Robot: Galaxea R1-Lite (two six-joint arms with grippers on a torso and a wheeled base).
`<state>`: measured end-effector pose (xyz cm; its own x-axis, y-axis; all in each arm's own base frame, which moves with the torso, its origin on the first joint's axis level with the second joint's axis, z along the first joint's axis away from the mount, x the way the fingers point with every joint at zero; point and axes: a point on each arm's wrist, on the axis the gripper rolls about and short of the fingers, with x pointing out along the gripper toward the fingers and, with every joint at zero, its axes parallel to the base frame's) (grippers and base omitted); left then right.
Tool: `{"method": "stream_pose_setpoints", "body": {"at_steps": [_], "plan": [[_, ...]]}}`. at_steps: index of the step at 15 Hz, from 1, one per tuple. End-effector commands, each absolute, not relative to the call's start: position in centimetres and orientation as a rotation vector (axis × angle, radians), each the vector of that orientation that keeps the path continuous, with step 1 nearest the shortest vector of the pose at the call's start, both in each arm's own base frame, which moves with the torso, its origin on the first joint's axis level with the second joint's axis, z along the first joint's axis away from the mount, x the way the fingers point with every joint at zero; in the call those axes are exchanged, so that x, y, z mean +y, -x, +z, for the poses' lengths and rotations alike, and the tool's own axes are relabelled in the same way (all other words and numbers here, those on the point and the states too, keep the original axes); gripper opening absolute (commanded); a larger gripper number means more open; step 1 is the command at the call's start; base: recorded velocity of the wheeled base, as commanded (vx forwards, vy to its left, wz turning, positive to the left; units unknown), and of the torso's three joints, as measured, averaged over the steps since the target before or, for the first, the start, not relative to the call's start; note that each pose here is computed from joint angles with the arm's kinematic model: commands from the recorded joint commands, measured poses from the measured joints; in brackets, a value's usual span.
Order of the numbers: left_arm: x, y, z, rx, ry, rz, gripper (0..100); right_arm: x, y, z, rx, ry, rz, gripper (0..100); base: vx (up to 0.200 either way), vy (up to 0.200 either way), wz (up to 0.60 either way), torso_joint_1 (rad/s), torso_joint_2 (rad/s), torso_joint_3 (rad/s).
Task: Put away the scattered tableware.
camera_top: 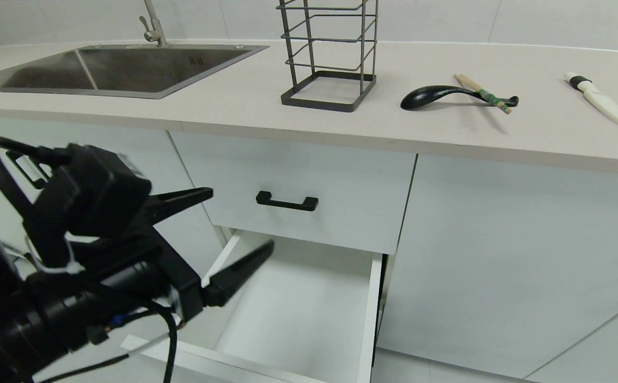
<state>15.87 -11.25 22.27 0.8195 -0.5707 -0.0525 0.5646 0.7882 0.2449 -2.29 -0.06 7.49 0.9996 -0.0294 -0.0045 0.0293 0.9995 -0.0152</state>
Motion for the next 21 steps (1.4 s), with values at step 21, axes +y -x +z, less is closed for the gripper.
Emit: {"method": "stream_pose_setpoints", "body": {"at_steps": [21], "plan": [[0.0, 1.5, 8.2, 0.047, -0.033, -0.208, 100, -0.1, 2.3, 7.5, 0.006, 0.015, -0.029, 0, 0.0, 0.0, 0.0, 0.0, 0.0, 0.0]]}}
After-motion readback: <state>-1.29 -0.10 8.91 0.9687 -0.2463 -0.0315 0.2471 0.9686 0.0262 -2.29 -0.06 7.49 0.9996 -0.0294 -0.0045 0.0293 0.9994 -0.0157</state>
